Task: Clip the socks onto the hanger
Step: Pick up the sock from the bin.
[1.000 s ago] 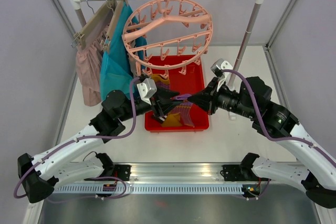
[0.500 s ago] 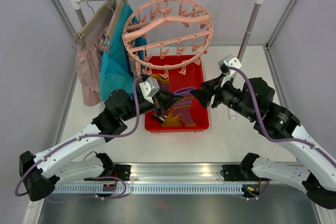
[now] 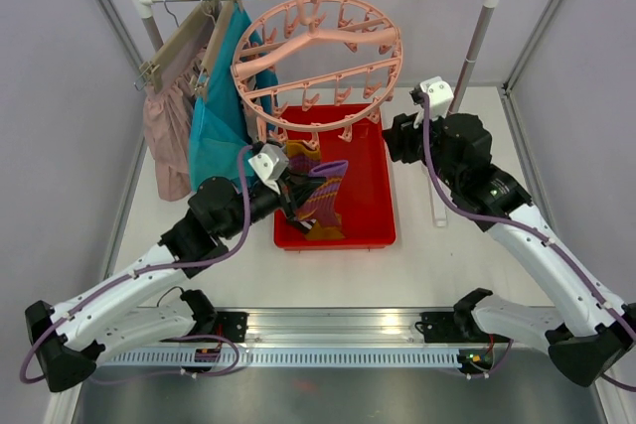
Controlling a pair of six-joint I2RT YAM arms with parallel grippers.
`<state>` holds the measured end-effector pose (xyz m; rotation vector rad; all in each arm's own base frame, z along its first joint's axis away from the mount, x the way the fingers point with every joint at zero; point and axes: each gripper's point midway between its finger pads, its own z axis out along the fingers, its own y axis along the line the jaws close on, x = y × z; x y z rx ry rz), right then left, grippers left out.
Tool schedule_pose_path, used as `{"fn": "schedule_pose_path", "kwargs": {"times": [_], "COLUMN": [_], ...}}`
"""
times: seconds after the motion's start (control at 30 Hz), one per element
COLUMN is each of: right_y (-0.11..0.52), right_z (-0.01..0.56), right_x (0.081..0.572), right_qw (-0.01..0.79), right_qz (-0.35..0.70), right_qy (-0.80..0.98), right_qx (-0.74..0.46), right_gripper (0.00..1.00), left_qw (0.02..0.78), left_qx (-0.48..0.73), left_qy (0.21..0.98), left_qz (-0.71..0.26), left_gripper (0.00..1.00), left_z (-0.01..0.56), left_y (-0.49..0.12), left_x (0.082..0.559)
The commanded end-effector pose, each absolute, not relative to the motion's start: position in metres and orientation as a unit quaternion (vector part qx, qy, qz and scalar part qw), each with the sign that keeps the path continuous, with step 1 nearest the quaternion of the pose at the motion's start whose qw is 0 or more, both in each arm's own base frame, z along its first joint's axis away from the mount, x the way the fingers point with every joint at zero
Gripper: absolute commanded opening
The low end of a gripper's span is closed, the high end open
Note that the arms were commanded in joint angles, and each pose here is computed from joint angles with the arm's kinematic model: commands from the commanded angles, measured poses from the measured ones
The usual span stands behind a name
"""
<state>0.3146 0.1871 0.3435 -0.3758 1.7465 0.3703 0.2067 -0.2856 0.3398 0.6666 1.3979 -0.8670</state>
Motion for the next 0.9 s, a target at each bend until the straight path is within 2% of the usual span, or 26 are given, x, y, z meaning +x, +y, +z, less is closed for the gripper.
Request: {"fn": "schedule_pose_path", "kwargs": {"times": [0.0,0.5,0.87], "right_y": [0.190,0.234,0.255], "right_z": [0.368,0.371,0.378], "right_x": [0.318,0.269,0.267], "right_qw": [0.648,0.662,0.670], "right_qz": [0.186,0.311,0.305], "right_qy": [0.716,0.608,0.591], "right_qx": [-0.182,-0.308,-0.330], "right_gripper": [0.55,0.57,0.63], "left_qw": [0.640,0.663,0.662], "left_qx": [0.270,0.222,0.223], "left_qy": [0.624,0.644,0.643], "left_qz": [-0.358,-0.311,-0.314], "left_gripper": [0.02,0.02,0.02], "left_z": [0.347,0.353,0.353], "left_y": [-0.272,-0.248,-0.249], "left_x": [0.209,0.223,0.222]}}
